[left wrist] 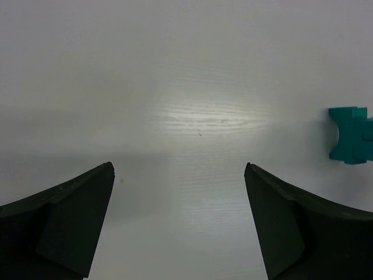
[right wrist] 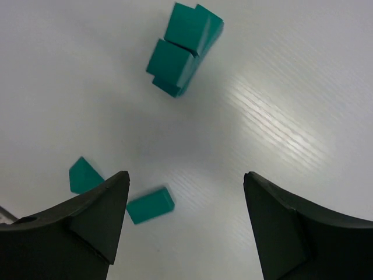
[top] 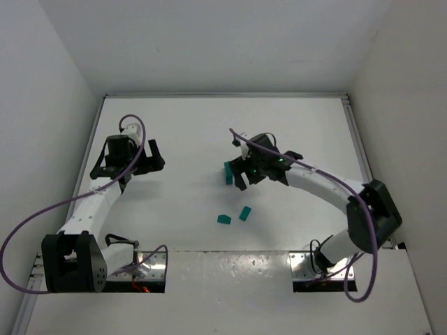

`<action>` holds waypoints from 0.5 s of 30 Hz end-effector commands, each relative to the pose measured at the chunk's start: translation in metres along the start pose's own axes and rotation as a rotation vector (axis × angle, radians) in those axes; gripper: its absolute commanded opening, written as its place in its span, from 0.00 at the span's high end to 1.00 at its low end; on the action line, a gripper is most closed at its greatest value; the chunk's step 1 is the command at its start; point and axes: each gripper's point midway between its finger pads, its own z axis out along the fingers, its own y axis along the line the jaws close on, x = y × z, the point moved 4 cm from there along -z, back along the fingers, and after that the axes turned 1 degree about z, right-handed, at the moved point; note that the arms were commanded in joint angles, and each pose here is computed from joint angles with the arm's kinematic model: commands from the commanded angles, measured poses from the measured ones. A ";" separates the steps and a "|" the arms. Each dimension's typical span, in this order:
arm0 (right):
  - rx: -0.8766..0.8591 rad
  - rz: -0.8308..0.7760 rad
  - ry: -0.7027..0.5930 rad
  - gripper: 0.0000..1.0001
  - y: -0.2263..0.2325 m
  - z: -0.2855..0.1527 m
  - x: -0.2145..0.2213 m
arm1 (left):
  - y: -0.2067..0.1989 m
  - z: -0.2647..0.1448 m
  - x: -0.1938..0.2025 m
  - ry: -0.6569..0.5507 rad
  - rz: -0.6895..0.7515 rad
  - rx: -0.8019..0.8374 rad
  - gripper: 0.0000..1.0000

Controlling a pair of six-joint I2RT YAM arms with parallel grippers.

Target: Build the wood block tower

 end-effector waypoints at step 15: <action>0.245 0.253 -0.021 0.75 -0.108 -0.041 -0.012 | -0.078 0.040 0.047 0.224 0.087 0.144 0.40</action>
